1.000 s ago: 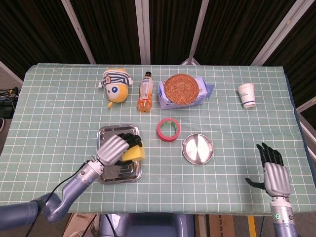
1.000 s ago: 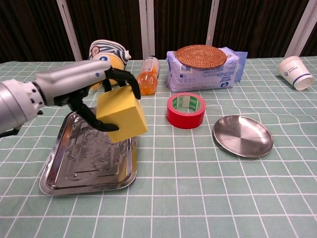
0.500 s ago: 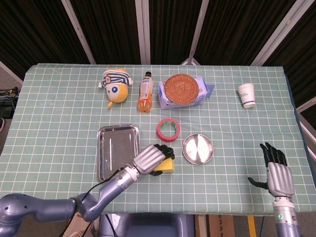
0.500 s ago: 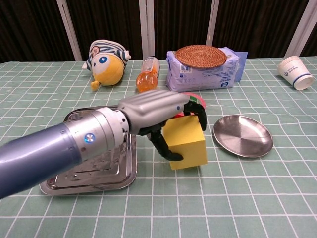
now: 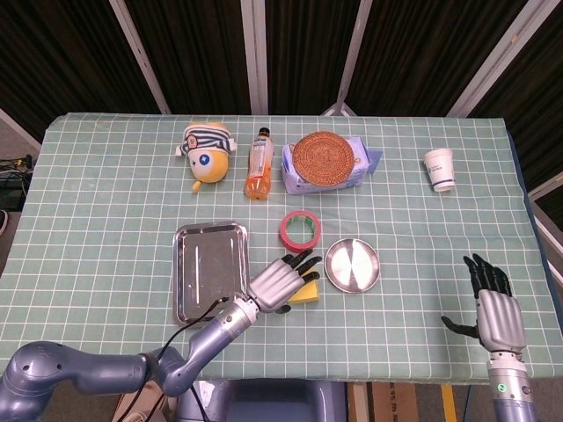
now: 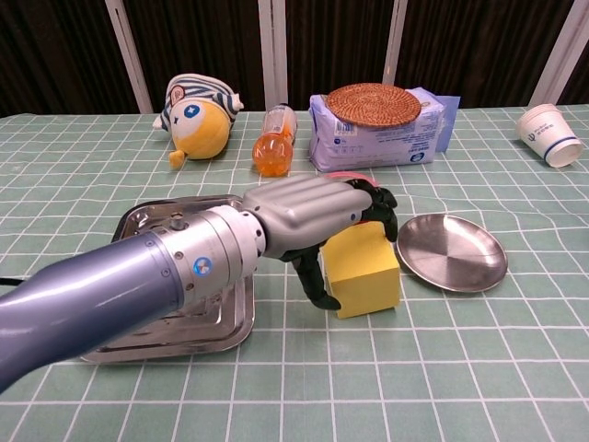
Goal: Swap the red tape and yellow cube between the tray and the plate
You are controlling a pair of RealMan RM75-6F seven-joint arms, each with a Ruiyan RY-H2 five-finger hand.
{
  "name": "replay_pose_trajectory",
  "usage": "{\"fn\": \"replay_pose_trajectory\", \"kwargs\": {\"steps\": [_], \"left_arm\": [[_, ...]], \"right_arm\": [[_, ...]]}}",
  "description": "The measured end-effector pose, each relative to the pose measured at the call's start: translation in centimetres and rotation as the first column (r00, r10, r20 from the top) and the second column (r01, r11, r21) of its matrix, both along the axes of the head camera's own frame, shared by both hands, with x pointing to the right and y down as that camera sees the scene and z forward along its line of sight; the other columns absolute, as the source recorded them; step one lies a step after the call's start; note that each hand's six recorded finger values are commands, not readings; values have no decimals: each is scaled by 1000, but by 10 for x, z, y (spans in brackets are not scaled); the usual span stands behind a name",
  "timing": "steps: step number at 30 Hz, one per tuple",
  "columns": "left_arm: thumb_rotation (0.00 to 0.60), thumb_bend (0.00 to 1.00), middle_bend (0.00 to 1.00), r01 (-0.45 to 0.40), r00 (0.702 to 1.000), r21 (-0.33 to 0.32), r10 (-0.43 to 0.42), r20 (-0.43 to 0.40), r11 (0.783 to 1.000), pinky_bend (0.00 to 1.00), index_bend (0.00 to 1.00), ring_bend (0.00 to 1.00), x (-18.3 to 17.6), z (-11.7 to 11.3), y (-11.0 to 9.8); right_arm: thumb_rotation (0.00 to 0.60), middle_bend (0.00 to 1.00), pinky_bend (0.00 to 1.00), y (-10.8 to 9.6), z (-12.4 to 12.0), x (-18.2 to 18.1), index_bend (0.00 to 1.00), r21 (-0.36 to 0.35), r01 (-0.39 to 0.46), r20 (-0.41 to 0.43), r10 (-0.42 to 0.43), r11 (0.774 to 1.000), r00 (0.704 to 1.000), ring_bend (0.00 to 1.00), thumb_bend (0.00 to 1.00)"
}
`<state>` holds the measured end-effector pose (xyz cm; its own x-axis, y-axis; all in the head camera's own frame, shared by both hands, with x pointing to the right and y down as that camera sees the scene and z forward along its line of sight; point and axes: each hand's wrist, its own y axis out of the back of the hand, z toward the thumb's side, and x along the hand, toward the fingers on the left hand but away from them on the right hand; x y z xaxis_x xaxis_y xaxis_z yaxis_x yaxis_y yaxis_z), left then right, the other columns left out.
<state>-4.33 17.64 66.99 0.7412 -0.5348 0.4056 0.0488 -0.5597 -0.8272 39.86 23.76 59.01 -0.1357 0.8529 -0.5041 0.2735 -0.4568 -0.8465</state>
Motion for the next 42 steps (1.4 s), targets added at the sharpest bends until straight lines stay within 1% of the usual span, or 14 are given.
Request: {"fn": "replay_pose_trajectory", "kwargs": {"steps": [4,10,13,15,16,18,20,22,25,29,35,37,39,42], "left_arm": [[600,25,0,17,1000,-4,-17,17,1000,168,202,0,-5,-13,-5],[600,21,0,77,996,38,-78,35,996,159,196,0,-22,-32,-20],[600,22,0,112,993,108,-116,27,988,161,196,0,-40,-45,-31],[600,22,0,125,991,179,-131,23,976,162,196,0,-56,-57,-39],[600,22,0,133,990,213,-140,19,968,162,196,0,-65,-63,-42],[600,22,0,164,985,297,-173,3,941,162,196,0,-91,-81,-51],[600,22,0,188,980,345,-199,-5,919,162,195,0,-115,-93,-56],[600,22,0,207,975,362,-222,0,909,162,195,0,-137,-100,-58],[600,22,0,236,968,332,-253,8,913,162,193,0,-166,-104,-57],[600,22,0,302,952,252,-302,-39,919,162,192,0,-191,-104,-54],[600,20,0,343,939,259,-334,-79,903,162,192,0,-211,-90,-67],[600,18,0,356,935,242,-342,-100,903,162,192,0,-210,-81,-74],[600,16,0,356,934,203,-338,-115,912,160,192,0,-200,-67,-85],[600,7,0,330,943,147,-318,-99,932,147,192,0,-176,-46,-97]], "right_arm": [[600,0,0,0,0,1,0,0,-5,-6,5,1000,1000,0,15],[600,0,0,-1,0,3,0,1,-5,-9,5,1000,1000,0,15],[600,0,0,-1,1,3,0,-3,4,-13,-4,1000,1000,0,15],[600,0,0,-1,4,2,0,-10,11,-13,-11,1000,1000,0,15],[600,0,0,-1,6,1,0,-14,16,-15,-17,1000,1000,0,15],[600,0,0,-1,8,0,0,-20,24,-16,-24,1000,1000,0,15],[600,0,0,-1,11,-3,0,-25,31,-15,-32,999,999,0,15],[600,0,0,-1,13,-5,0,-28,38,-17,-38,999,999,0,15],[600,0,0,0,16,-7,0,-35,44,-22,-45,998,999,0,15],[600,0,0,0,20,-8,0,-48,42,-22,-43,998,999,0,15],[600,0,0,0,23,-8,0,-54,42,-26,-43,998,999,0,14],[600,0,0,-1,25,-8,0,-59,40,-29,-41,997,999,0,15],[600,0,0,-2,28,-7,0,-63,33,-31,-35,997,999,0,15],[600,0,0,-3,30,-7,0,-64,27,-34,-29,998,999,0,15]]}}
